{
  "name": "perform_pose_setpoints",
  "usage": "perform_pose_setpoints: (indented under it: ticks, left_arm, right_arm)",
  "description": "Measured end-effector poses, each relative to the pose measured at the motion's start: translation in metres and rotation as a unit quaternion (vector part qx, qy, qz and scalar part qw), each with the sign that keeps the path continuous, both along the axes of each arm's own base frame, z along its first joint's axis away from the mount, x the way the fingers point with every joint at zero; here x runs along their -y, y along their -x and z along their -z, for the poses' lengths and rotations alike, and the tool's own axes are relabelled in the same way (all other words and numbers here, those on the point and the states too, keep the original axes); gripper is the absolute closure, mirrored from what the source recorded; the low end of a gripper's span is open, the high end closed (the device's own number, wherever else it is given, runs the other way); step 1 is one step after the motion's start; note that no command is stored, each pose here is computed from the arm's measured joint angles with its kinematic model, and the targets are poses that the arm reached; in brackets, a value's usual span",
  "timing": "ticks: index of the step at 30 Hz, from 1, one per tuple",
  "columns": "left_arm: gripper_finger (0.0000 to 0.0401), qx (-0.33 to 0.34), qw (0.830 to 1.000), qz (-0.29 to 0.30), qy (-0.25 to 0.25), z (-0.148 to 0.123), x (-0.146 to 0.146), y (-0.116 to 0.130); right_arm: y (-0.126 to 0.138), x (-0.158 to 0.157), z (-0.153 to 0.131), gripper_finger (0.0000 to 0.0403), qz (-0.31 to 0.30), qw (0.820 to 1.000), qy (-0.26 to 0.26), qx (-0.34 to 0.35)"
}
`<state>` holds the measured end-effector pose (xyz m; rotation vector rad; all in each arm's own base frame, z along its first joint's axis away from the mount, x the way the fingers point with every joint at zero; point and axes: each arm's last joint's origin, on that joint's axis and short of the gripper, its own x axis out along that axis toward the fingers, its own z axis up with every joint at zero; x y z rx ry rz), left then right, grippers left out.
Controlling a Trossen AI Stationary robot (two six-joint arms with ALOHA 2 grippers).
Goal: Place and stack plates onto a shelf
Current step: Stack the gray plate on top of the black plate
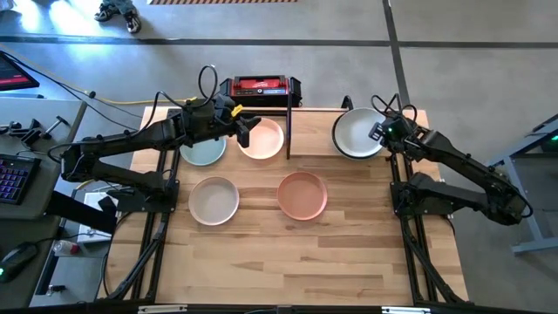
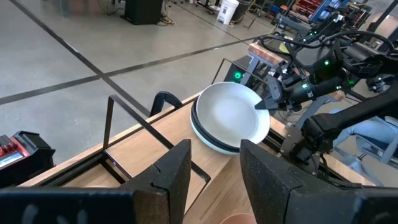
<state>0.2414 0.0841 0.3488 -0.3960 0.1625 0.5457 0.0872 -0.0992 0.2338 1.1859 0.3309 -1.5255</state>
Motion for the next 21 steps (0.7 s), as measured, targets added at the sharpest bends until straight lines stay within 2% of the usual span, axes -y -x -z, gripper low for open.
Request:
perform_pose_setpoints:
  ticks: [15,21]
  left_arm:
    - [0.0274,0.0,1.0,0.0,0.0,0.0,0.0,0.0]
    - [0.0274,0.0,1.0,0.0,0.0,0.0,0.0,0.0]
  right_arm:
    - [-0.0008,0.0007,-0.0007,0.04,0.012,1.0,0.003,0.013]
    - [0.0,0.0001,-0.0002,0.0344,0.011,1.0,0.0,0.008]
